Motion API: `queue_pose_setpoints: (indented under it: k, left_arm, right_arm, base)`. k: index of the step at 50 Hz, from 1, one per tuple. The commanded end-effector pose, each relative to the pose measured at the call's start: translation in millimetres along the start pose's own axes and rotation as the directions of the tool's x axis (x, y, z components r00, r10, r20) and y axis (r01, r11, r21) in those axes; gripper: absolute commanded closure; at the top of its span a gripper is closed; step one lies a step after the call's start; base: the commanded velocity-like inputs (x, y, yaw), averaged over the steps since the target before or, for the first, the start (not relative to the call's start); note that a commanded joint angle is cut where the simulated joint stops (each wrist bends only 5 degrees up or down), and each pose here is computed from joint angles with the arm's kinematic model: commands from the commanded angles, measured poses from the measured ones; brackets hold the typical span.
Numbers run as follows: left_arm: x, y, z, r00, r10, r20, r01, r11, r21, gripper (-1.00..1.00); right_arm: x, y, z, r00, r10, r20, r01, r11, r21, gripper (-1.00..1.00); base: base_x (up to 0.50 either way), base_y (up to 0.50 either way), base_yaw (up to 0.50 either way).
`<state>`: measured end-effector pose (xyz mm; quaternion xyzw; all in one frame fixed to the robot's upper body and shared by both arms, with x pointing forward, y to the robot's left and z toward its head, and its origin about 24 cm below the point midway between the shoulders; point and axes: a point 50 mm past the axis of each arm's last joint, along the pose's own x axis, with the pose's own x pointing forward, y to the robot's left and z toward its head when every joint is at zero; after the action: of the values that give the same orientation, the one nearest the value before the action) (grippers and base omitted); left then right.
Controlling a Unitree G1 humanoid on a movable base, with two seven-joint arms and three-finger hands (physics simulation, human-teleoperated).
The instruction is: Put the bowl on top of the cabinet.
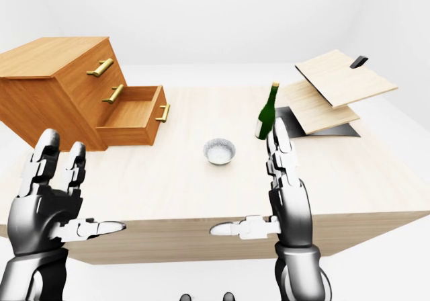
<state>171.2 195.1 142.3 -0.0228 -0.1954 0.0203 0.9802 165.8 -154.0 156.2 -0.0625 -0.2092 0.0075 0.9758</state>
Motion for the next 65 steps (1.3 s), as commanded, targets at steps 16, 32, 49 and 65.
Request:
queue_pose_setpoints:
  k: [16,32,49,65]
  left_arm:
    - [-6.6,4.9,18.7,0.997,0.011,0.070,-0.011,1.000,0.012,-1.00]
    - [-8.1,4.6,18.8,0.998,0.009,0.067,-0.009,1.000,0.012,-1.00]
    - [-8.1,5.5,21.2,0.997,0.010,0.079,-0.011,1.000,0.014,-1.00]
    - [-7.9,6.1,19.7,0.997,0.014,0.073,-0.014,1.000,0.012,-1.00]
  right_arm:
    - [-0.5,4.3,4.4,0.999,0.029,0.015,-0.029,0.999,-0.017,-1.00]
    - [-0.1,6.5,4.6,0.999,0.034,0.018,-0.034,0.999,-0.012,-1.00]
    - [2.2,2.5,5.8,0.999,-0.007,0.035,0.005,0.999,0.051,-1.00]
    - [0.7,8.4,6.9,0.999,0.039,0.033,-0.040,0.999,0.022,-1.00]
  base:
    - [0.00,0.50,0.00]
    - [0.00,0.50,0.00]
    - [0.00,0.26,0.00]
    - [0.24,0.07,0.00]
